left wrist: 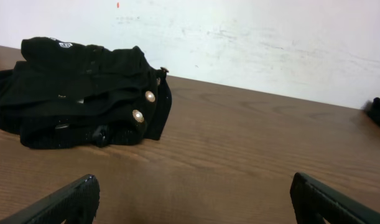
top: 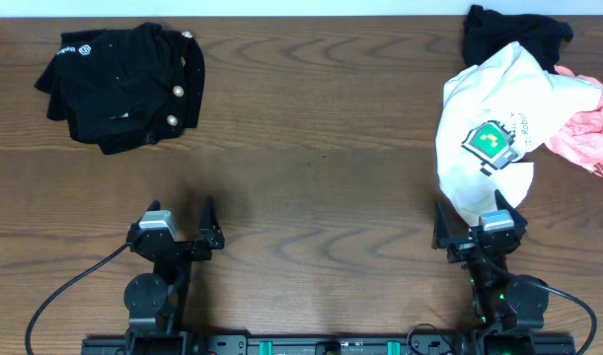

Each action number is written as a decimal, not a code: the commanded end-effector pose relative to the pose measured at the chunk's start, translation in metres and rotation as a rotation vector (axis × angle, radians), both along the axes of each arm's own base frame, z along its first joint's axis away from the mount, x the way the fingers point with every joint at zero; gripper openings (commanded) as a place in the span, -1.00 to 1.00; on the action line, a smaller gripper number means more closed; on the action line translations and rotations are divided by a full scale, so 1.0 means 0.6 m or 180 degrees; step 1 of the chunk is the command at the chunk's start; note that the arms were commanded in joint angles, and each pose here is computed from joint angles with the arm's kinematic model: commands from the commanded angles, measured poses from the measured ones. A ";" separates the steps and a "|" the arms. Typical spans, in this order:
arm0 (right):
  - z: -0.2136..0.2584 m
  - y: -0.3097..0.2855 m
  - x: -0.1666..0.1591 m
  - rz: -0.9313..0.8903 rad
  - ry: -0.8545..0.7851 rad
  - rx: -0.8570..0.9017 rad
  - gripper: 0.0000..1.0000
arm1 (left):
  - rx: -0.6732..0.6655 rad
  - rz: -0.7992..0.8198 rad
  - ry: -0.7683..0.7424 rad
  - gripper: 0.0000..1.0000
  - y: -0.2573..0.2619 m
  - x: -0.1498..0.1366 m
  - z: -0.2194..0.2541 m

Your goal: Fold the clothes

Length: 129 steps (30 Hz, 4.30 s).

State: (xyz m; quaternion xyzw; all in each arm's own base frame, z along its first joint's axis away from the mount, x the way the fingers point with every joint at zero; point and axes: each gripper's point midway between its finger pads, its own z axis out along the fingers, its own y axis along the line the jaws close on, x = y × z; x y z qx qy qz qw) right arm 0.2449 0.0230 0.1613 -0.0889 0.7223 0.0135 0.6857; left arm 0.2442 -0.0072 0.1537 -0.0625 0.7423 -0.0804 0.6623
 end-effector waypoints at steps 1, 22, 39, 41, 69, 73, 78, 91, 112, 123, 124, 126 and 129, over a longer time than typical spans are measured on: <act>-0.002 -0.005 0.000 -0.0048 0.0006 0.0045 0.99 | -0.0031 -0.0025 0.0123 0.96 -0.002 0.000 -0.026; -0.002 -0.005 0.000 -0.0048 0.0006 0.0045 0.98 | -0.0032 -0.0025 0.0123 0.96 -0.002 0.000 -0.026; -0.002 -0.005 0.000 -0.0048 0.0009 0.0045 0.98 | -0.0032 -0.0025 0.0123 0.96 -0.002 0.000 -0.026; -0.002 -0.005 0.000 -0.0048 0.0009 0.0045 0.99 | -0.0031 -0.0025 0.0123 0.96 -0.002 0.000 -0.026; 0.121 0.060 -0.022 0.0728 -0.0466 0.0591 0.98 | -0.0228 -0.0707 -0.0634 0.96 -0.062 -0.009 0.115; 0.167 0.059 -0.007 0.0694 -0.0255 0.0617 0.98 | -0.0249 -0.0740 -0.0447 0.96 -0.066 0.008 0.149; 0.204 0.058 0.049 0.0633 0.0343 0.0687 0.98 | -0.0361 -0.1104 0.0163 0.96 -0.100 0.054 0.191; 0.086 0.065 0.162 0.0550 0.2078 0.0934 0.98 | -0.0650 -0.1628 0.1853 0.96 -0.189 0.163 0.162; -0.097 -0.117 0.074 -0.1822 0.3256 0.1778 0.98 | -0.0549 -0.2411 0.2502 0.96 -0.388 0.174 0.008; -0.172 -0.160 0.038 -0.2162 0.3241 0.2017 0.86 | 0.0180 -0.1927 0.2101 0.96 -0.436 0.178 0.005; -0.177 -0.160 0.039 -0.2153 0.3210 0.2018 0.82 | 0.0231 -0.1864 0.2070 0.96 -0.436 0.179 0.005; -0.183 -0.160 0.044 -0.2116 0.3136 0.2015 0.78 | 0.0309 -0.1759 0.2016 0.97 -0.435 0.182 0.006; -0.189 -0.156 0.055 -0.2019 0.3011 0.2053 0.72 | 0.0336 -0.1721 0.1998 0.97 -0.434 0.183 0.007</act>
